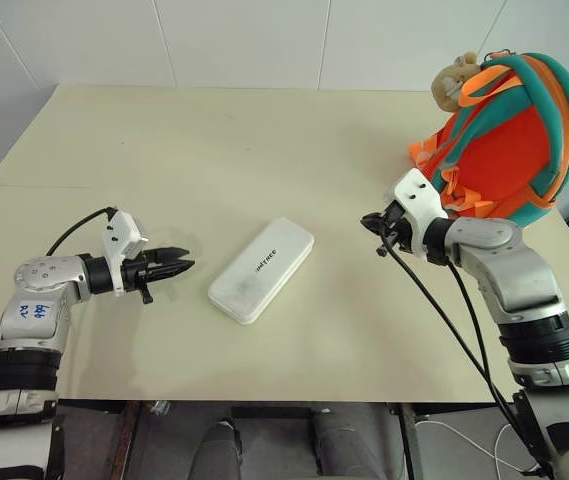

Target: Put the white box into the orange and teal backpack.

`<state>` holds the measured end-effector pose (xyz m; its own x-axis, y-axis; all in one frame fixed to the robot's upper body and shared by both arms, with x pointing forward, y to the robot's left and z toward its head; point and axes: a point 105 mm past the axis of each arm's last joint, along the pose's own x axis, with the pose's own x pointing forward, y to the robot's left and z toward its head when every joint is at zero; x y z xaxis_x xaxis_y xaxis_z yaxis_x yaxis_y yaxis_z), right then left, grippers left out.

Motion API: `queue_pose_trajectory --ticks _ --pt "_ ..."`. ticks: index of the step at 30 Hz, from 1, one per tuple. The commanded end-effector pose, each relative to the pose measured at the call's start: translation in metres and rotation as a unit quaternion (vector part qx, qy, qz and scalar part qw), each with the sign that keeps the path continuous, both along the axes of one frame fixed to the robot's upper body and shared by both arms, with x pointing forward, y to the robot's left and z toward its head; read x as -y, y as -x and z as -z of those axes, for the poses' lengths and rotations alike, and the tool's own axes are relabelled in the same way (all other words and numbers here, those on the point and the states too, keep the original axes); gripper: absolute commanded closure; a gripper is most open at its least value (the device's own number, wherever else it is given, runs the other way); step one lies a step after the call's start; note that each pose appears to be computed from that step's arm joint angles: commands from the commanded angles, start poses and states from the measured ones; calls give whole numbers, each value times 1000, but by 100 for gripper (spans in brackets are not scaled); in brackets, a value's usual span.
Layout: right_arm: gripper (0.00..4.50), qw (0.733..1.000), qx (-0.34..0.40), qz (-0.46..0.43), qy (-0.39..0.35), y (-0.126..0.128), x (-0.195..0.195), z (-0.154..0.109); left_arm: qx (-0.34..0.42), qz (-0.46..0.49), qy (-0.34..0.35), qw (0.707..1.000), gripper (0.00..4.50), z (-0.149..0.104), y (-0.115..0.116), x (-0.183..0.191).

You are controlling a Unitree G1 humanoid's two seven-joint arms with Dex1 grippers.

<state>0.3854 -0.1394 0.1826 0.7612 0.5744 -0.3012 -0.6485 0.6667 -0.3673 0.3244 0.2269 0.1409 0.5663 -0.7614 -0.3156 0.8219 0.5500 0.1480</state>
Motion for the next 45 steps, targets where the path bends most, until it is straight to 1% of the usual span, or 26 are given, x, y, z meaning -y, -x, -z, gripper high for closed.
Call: queue_pose_trajectory --ticks 1,4,9,16,20,25,28,33,37,45 --pt "450 999 32 -20 3 -8 -12 -13 -31 11 11 999 447 -6 18 1" --pt "450 999 35 -29 3 -13 -19 -13 -61 13 15 998 447 -2 28 3" --pt "450 998 58 -33 8 -37 -36 -16 -160 11 15 987 447 17 50 13" --pt "450 997 69 -46 1 -48 -50 -18 -180 5 47 983 447 23 50 36" --pt "450 997 68 -46 0 -51 -53 -15 -172 10 62 983 447 25 49 44" --pt "450 997 55 -52 1 -54 -61 -5 -153 1 77 985 447 28 41 52" --pt "450 997 48 -58 1 -54 -66 0 -131 -20 77 988 447 29 33 49" --pt "450 997 42 -67 2 -52 -69 4 -101 -43 75 991 447 24 22 38" --pt "450 997 35 -75 8 -50 -70 8 -73 -64 68 993 447 18 8 28" --pt "450 994 14 -105 15 -39 -72 14 -47 -63 73 994 447 11 -5 31"
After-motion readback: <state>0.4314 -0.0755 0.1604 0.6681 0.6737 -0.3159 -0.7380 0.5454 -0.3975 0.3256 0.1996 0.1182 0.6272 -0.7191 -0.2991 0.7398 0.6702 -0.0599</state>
